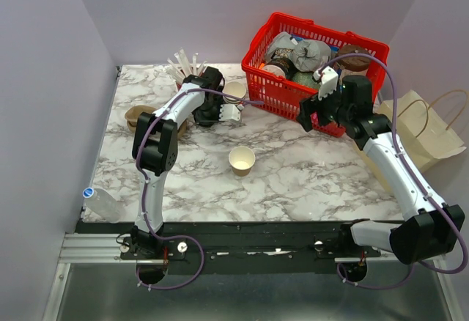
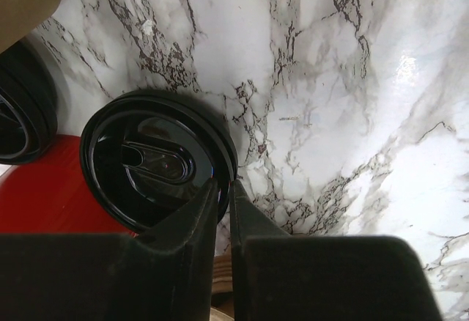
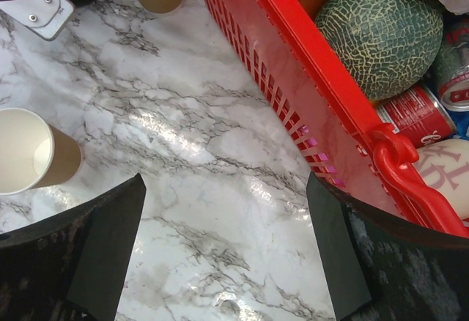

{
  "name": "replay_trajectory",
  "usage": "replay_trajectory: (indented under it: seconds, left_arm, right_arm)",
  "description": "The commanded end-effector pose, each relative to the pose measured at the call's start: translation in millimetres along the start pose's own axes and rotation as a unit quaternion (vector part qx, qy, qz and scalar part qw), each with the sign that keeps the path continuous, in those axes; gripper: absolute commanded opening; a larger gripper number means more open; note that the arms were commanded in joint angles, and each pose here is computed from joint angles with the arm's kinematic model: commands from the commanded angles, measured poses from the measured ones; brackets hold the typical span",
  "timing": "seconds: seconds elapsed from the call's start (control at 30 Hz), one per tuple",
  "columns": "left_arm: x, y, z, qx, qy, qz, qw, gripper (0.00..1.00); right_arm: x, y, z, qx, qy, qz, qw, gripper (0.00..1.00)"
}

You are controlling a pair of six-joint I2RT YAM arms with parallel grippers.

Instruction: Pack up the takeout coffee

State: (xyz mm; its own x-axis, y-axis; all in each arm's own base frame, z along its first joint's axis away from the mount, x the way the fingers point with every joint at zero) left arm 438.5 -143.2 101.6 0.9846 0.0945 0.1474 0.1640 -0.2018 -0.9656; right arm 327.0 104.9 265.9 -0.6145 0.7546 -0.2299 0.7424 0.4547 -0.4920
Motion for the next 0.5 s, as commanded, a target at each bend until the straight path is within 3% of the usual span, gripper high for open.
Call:
replay_trajectory:
  seconds: [0.0, 0.13, 0.47]
  left_arm:
    - [1.4, 6.8, 4.1, 0.01, 0.005, 0.005, 1.0, 0.19]
    - [3.0, 8.1, 4.3, 0.008, 0.005, -0.003, 1.0, 0.29]
    - [3.9, 12.4, 6.7, 0.014, 0.01, -0.007, 1.0, 0.3]
  right_arm:
    - [2.3, -3.7, 5.5, 0.006, -0.004, 0.002, 1.0, 1.0]
    - [3.3, -3.6, 6.7, 0.007, -0.004, 0.0, 1.0, 1.0]
    - [3.1, -2.5, 6.7, 0.007, -0.003, -0.002, 1.0, 1.0]
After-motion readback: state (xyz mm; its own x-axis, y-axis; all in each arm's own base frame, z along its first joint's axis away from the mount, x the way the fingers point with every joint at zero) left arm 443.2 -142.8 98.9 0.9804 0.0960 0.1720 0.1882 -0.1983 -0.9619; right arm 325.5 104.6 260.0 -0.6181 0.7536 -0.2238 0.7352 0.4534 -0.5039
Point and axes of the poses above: each gripper's point midway between its finger pads, its own y axis out along the fingers, its own x axis along the line the jaws close on, z = x × y, the point moved 4 cm from there along -y, back along the fingers, and after that the axes turned 11 degrees about -y, right-handed, at the moved point
